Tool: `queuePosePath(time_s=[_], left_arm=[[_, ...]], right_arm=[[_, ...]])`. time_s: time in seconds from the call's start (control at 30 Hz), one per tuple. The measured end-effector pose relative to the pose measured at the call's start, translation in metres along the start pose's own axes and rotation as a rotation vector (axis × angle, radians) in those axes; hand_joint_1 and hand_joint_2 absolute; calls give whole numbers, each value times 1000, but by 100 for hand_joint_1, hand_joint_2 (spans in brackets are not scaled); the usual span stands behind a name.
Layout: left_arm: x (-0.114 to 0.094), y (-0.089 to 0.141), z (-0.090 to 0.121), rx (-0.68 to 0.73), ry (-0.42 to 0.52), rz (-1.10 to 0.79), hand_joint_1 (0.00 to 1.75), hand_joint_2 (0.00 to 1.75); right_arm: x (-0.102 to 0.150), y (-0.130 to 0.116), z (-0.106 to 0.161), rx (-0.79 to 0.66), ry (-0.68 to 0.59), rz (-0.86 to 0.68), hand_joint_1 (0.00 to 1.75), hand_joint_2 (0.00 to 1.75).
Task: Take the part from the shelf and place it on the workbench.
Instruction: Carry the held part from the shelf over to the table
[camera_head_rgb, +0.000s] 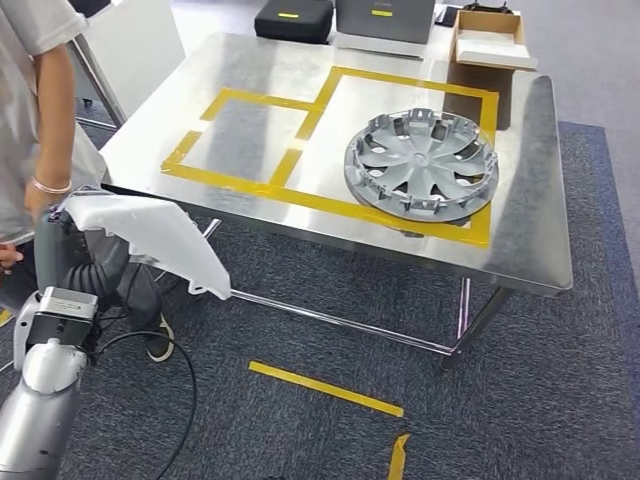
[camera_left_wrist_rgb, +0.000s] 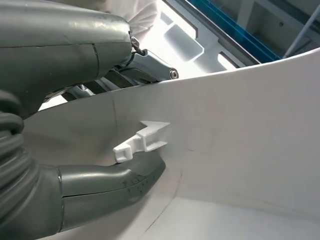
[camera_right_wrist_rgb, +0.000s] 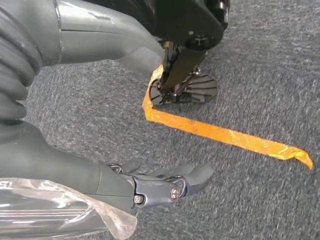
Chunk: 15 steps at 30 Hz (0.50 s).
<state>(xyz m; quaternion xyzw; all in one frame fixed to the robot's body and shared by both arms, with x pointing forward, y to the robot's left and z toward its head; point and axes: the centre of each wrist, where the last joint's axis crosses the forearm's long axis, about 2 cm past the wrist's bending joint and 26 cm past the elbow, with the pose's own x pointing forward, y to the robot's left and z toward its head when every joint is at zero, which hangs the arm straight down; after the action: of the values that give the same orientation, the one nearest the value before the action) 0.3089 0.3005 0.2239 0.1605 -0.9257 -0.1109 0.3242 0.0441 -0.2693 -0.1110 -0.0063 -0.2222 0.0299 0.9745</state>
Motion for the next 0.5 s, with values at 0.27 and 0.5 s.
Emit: queuePosePath(time_s=[0.27,0.5], left_arm=[[1,0,2,-7,5,-1,175,175],[1,0,1,-10,17,-3,175,175]], right_arm=[[1,0,0,0,-6,1,0,175],[-2,0,1,4,-5,3,0,175]])
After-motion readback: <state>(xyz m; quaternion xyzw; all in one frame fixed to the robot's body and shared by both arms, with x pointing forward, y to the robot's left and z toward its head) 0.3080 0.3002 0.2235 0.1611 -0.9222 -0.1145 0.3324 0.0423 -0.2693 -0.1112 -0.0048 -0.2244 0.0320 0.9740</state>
